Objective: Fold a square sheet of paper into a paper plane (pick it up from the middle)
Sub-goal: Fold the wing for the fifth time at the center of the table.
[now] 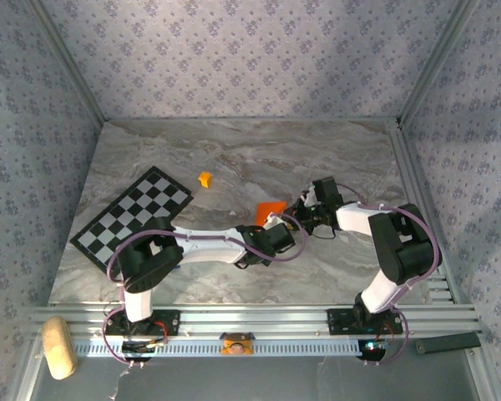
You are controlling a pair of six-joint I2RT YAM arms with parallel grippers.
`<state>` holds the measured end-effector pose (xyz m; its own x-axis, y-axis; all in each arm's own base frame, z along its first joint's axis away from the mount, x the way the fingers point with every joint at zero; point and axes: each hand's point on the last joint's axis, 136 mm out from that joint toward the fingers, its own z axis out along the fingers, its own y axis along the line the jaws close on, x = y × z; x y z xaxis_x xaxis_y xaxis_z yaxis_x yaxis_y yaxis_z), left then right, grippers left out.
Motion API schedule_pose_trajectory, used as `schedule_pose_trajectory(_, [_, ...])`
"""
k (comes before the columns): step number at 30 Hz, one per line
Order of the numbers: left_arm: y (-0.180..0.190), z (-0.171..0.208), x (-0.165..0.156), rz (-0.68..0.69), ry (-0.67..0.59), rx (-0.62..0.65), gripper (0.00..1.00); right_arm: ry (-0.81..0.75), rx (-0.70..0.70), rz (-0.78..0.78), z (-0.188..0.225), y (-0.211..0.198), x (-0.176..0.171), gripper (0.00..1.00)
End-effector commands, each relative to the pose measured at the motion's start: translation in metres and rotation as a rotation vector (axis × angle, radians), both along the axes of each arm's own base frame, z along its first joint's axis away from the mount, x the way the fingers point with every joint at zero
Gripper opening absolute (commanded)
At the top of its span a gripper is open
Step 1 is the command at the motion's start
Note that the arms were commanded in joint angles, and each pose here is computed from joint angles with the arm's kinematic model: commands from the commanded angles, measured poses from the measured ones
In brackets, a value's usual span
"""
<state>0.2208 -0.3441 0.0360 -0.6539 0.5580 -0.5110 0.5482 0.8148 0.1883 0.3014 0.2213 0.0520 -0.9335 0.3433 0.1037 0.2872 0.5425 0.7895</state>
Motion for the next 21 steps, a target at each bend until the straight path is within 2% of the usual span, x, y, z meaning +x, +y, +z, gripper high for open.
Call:
schedule_pose_trajectory(1, [0.0012, 0.0013, 0.0015, 0.009, -0.013, 0.017, 0.20, -0.021, 0.005, -0.009, 0.0098, 0.0020, 0.0045, 0.03])
schedule_pose_trajectory(10, [0.0046, -0.0010, 0.0011, 0.017, -0.013, 0.025, 0.21, -0.029, 0.006, -0.010, 0.0121, 0.0020, 0.0054, 0.03])
schedule_pose_trajectory(21, [0.0054, -0.0013, 0.0004, 0.016, -0.013, 0.022, 0.08, -0.033, -0.001, -0.013, 0.0116, 0.0003, 0.0051, 0.03])
